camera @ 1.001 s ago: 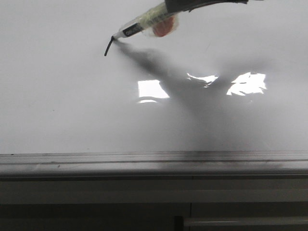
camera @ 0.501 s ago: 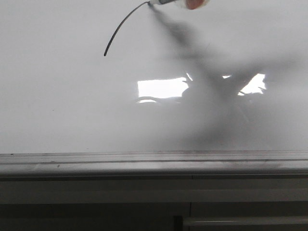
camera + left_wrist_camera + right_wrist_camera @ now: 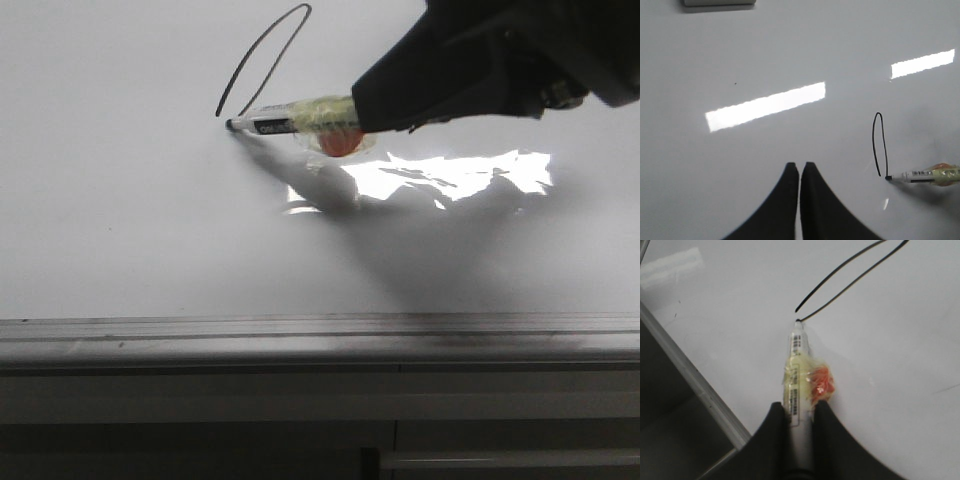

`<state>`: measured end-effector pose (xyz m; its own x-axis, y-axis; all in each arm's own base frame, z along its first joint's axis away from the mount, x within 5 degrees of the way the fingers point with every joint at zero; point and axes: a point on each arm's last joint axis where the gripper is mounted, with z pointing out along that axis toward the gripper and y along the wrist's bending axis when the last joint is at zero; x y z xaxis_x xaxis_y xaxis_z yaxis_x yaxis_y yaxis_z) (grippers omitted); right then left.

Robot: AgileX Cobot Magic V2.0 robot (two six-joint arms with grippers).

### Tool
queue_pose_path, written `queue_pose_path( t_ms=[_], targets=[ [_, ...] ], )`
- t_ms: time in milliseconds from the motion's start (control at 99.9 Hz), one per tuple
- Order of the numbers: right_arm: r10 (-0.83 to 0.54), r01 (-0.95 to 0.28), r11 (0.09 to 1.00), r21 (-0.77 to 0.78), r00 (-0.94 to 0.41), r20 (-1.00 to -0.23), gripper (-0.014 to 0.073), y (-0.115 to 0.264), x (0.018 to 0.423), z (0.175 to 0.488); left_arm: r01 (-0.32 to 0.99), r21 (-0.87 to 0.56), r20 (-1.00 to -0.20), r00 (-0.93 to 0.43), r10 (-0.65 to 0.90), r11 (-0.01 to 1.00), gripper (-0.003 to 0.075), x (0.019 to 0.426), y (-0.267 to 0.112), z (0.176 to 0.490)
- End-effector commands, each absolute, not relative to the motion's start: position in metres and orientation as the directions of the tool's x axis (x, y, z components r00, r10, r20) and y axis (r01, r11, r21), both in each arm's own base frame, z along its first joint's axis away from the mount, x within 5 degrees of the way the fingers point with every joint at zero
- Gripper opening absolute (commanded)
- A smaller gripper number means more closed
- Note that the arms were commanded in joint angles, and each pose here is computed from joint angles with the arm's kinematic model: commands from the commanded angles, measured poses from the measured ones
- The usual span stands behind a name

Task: Write number 0 on whiteboard

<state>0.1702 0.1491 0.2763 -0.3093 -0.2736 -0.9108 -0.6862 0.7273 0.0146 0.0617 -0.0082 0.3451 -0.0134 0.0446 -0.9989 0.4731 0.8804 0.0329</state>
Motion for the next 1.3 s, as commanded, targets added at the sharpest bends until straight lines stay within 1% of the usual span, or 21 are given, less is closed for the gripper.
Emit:
queue_pose_path(
  t_ms=[0,130,210,300,390,491,581,651,791,861,901,951,981,1001,1051,1101,1151,1221,1291],
  targets=[
    [-0.263,-0.67,0.742,0.009,-0.304,-0.915,-0.0068,0.152,0.178,0.281,0.486,0.046,-0.999,0.047,0.027,0.873,-0.002,0.061,-0.009,0.358],
    [-0.269,-0.656,0.755,-0.023,-0.277,-0.922,-0.0068,0.154,0.184,0.286,0.487,0.045,-0.999,0.046,0.026,0.872,-0.002,0.061,-0.009,0.358],
    [-0.248,-0.631,0.775,-0.04,-0.245,-0.937,-0.0068,0.152,0.187,0.295,0.487,0.045,-0.999,0.046,0.026,0.872,-0.002,0.061,-0.009,0.358],
    [-0.236,-0.636,0.77,-0.048,-0.215,-0.947,-0.0068,0.151,0.186,0.304,0.488,0.042,-0.999,0.043,0.024,0.872,-0.002,0.061,-0.009,0.358],
    [-0.257,-0.692,0.721,-0.049,-0.201,-0.945,-0.0068,0.154,0.179,0.308,0.488,0.042,-0.999,0.043,0.024,0.872,-0.002,0.061,-0.009,0.358],
    [-0.321,-0.801,0.59,-0.105,-0.113,-0.94,-0.0068,0.157,0.157,0.316,0.505,0.038,-0.999,0.05,0.014,0.862,-0.002,0.06,-0.011,0.358],
    [-0.309,-0.843,0.528,-0.101,-0.08,-0.948,-0.0068,0.157,0.142,0.324,0.527,0.033,-0.998,0.06,0.002,0.849,-0.002,0.058,-0.013,0.36],
    [-0.297,-0.868,0.491,-0.073,-0.088,-0.951,-0.0068,0.157,0.135,0.327,0.551,0.024,-0.998,0.062,-0.013,0.834,-0.0019,0.057,-0.015,0.36],
    [-0.33,-0.912,0.409,-0.035,-0.111,-0.938,-0.0068,0.162,0.128,0.321,0.625,-0.007,-0.999,0.033,-0.035,0.78,-0.0012,0.054,-0.025,0.351],
    [-0.351,-0.928,0.372,-0.014,-0.127,-0.928,-0.0068,0.165,0.126,0.317,0.658,0.032,-0.998,0.056,-0.006,0.752,0.004,0.053,-0.032,0.343],
    [-0.362,-0.936,0.352,-0.001,-0.135,-0.922,-0.0068,0.166,0.125,0.315,0.679,0.054,-0.997,0.073,0.005,0.732,0.0094,0.053,-0.036,0.338],
    [-0.376,-0.943,0.334,0.013,-0.146,-0.915,-0.0068,0.168,0.125,0.311,0.704,0.075,-0.995,0.094,0.013,0.707,0.0179,0.052,-0.041,0.332],
    [-0.383,-0.945,0.327,0.022,-0.154,-0.911,-0.0068,0.17,0.126,0.309,0.722,0.09,-0.994,0.11,0.015,0.686,0.0251,0.051,-0.044,0.33],
    [-0.387,-0.945,0.325,0.026,-0.158,-0.908,-0.0068,0.17,0.126,0.308,0.729,0.106,-0.993,0.119,0.027,0.677,0.0281,0.05,-0.046,0.326],
    [-0.393,-0.945,0.324,0.033,-0.166,-0.904,-0.0068,0.172,0.128,0.306,0.752,0.145,-0.988,0.146,0.053,0.643,0.0391,0.05,-0.053,0.32],
    [-0.397,-0.944,0.328,0.036,-0.172,-0.901,-0.0068,0.173,0.129,0.304,0.763,0.185,-0.982,0.168,0.086,0.62,0.0453,0.05,-0.058,0.315],
    [-0.398,-0.938,0.346,0.031,-0.176,-0.9,-0.0068,0.173,0.132,0.303,0.767,0.226,-0.974,0.186,0.129,0.6,0.0468,0.052,-0.064,0.31],
    [-0.395,-0.929,0.369,0.023,-0.179,-0.901,-0.0068,0.174,0.136,0.302,0.758,0.315,-0.948,0.229,0.219,0.571,0.0448,0.056,-0.072,0.304],
    [-0.398,-0.93,0.367,0.025,-0.182,-0.899,-0.0068,0.176,0.138,0.301,0.742,0.424,-0.901,0.286,0.327,0.52,0.0427,0.061,-0.083,0.298]
  ],
)
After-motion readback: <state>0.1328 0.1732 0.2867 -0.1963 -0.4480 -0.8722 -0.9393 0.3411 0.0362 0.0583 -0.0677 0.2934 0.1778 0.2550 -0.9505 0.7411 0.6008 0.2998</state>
